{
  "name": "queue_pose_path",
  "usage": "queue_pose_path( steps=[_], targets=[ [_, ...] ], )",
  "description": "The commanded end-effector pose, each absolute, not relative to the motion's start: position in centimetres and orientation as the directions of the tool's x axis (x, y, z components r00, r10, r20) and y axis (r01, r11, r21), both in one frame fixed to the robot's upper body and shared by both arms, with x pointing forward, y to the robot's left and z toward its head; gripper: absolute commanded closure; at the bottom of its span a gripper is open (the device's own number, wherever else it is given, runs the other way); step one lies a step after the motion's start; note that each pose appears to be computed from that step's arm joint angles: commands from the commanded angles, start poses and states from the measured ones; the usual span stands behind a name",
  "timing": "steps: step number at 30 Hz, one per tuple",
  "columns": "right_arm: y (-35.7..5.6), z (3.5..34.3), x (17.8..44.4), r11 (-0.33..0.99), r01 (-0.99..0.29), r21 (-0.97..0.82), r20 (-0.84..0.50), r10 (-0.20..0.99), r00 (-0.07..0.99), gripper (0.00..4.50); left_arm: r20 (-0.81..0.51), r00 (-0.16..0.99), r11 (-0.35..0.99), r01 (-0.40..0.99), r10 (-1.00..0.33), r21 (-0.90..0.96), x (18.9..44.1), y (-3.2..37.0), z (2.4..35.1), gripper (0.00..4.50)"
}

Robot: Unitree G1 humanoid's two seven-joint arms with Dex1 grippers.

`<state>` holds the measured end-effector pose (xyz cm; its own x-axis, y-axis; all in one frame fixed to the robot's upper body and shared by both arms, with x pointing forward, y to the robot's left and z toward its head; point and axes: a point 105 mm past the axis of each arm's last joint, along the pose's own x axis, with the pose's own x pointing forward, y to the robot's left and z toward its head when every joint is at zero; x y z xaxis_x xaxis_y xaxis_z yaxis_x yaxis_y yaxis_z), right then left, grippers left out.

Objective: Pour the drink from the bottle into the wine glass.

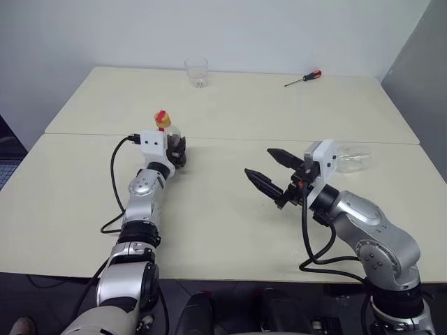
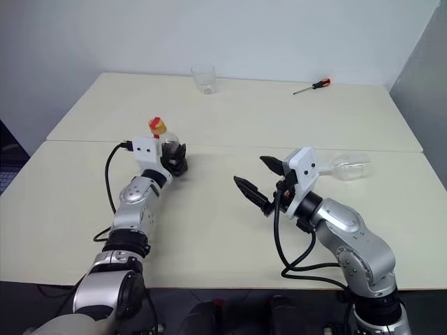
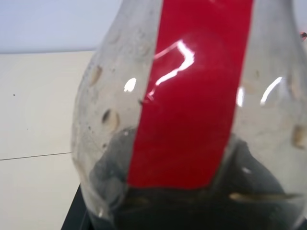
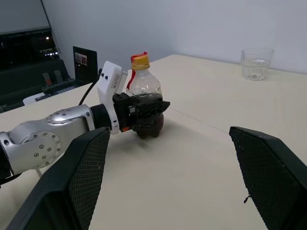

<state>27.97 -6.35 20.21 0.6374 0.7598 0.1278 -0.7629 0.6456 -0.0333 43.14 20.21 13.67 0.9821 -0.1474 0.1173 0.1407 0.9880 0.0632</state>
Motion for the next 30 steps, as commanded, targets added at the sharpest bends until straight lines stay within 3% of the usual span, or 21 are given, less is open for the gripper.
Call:
queue_pose_path(
  steps=[1, 7, 13, 16, 19, 30],
  targets=[
    [-6.2, 21.4, 27.6, 0.639, -0.766, -0.064, 0.173, 0.763, 0.622, 0.23, 0.217, 0.965, 0.989, 0.134, -0.146, 0.067, 43.6, 20.0, 17.1, 2.51],
    [-6.3, 21.4, 27.7, 0.647, -0.76, -0.067, 0.172, 0.758, 0.63, 0.23, 0.211, 0.965, 0.987, 0.148, -0.158, 0.061, 43.8, 19.5, 17.1, 2.51],
    [-6.4, 21.8, 28.1, 0.647, -0.757, -0.091, 0.165, 0.76, 0.629, 0.23, 0.188, 0.932, 0.951, 0.302, -0.31, 0.073, 43.1, 17.0, 17.4, 2.51],
    [-6.5, 23.1, 29.8, 0.656, -0.743, -0.133, 0.163, 0.754, 0.636, 0.23, 0.114, 0.845, 0.852, 0.514, -0.523, 0.101, 41.0, 13.7, 17.1, 2.51],
    [-6.1, 24.5, 30.9, 0.655, -0.741, -0.147, 0.177, 0.755, 0.632, 0.23, 0.065, 0.772, 0.772, 0.623, -0.633, 0.128, 39.3, 12.1, 17.2, 2.51],
    [-3.0, 27.5, 32.8, 0.578, -0.807, -0.123, 0.225, 0.808, 0.544, 0.23, -0.002, 0.558, 0.548, 0.816, -0.83, 0.185, 36.3, 8.5, 19.2, 2.51]
  ],
)
